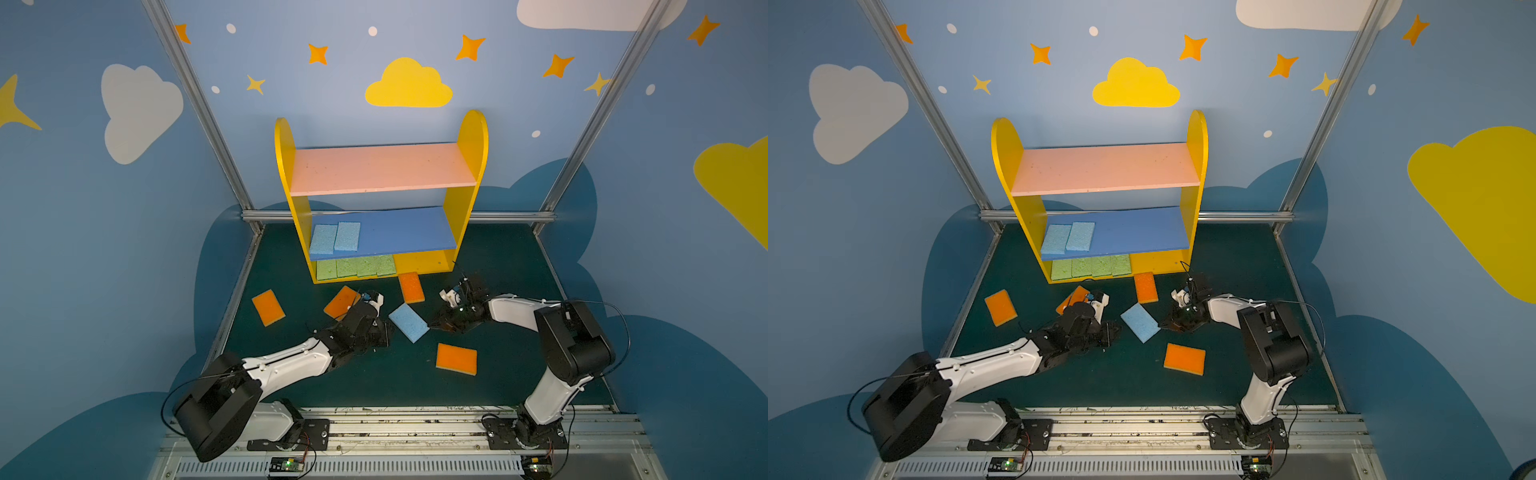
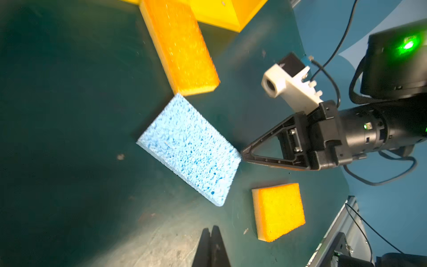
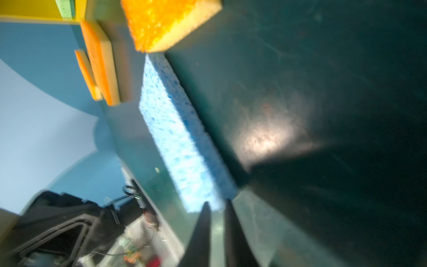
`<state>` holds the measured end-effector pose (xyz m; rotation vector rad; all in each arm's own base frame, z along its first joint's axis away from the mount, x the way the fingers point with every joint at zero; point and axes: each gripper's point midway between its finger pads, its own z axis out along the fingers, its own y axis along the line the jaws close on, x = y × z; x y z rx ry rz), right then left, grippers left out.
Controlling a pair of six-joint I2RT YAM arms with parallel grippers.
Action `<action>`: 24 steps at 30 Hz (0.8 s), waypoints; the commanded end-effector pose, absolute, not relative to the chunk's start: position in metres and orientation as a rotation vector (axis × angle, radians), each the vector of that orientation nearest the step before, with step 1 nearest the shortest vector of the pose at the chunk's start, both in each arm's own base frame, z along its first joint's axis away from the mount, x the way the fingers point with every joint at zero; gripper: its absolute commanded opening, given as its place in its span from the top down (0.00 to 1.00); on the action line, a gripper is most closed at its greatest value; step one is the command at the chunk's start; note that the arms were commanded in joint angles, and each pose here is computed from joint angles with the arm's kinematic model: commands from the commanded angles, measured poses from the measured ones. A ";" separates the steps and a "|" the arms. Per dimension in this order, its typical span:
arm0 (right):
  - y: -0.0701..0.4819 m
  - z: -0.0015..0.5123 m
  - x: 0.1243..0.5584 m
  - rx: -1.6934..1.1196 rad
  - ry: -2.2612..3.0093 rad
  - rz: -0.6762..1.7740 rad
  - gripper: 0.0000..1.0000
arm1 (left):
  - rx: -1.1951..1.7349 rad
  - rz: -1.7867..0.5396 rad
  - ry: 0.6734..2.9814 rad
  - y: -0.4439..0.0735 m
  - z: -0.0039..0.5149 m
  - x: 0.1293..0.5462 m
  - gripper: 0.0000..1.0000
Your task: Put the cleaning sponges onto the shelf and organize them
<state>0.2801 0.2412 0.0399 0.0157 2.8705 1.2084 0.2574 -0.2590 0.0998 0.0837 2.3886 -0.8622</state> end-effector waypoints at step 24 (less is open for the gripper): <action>0.272 0.030 0.280 -0.176 2.932 1.126 0.59 | -0.009 -0.727 2.395 -0.209 0.103 0.255 0.94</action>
